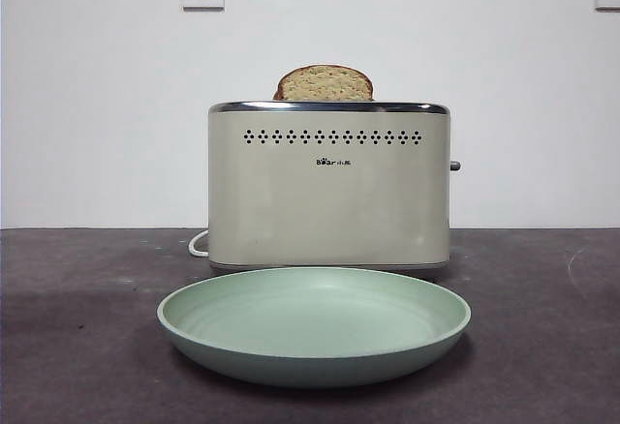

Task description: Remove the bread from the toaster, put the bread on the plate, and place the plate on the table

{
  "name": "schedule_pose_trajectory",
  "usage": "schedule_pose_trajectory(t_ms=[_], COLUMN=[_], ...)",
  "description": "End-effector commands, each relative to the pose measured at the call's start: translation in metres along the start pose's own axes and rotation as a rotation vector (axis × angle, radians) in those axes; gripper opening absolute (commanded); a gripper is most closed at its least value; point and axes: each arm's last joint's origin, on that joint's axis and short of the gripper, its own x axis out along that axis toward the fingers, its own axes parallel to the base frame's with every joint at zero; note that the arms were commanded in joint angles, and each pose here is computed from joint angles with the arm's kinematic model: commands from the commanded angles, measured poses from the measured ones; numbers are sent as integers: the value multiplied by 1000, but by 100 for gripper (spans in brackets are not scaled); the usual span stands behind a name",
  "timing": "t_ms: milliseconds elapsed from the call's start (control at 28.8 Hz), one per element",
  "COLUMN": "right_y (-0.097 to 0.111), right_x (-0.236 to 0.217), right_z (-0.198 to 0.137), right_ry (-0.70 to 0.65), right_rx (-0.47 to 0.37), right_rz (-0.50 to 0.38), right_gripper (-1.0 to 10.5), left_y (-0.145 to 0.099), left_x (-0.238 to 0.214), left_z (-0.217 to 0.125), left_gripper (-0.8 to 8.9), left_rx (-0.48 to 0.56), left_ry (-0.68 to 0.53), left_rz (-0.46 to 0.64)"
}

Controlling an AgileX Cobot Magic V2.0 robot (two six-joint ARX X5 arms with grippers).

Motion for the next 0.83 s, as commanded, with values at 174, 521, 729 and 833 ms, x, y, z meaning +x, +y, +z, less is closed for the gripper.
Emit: schedule_pose_trajectory(t_ms=[174, 521, 729, 833], right_y=[0, -1, -2, -2], right_x=[0, 1, 2, 2], right_z=[1, 2, 3, 3], right_ry=[-6, -9, -6, -4], right_rx=[-15, -17, -15, -13], right_rz=[5, 3, -13, -13], right_gripper=[661, 661, 661, 661], left_y=[-1, 13, 22, 22], left_x=[0, 31, 69, 91], left_z=[6, 33, 54, 66], left_gripper=[621, 621, 621, 621], left_rx=[34, 96, 147, 183], left_ry=[-47, -97, -104, -105], left_rz=[-18, -137, -209, -253])
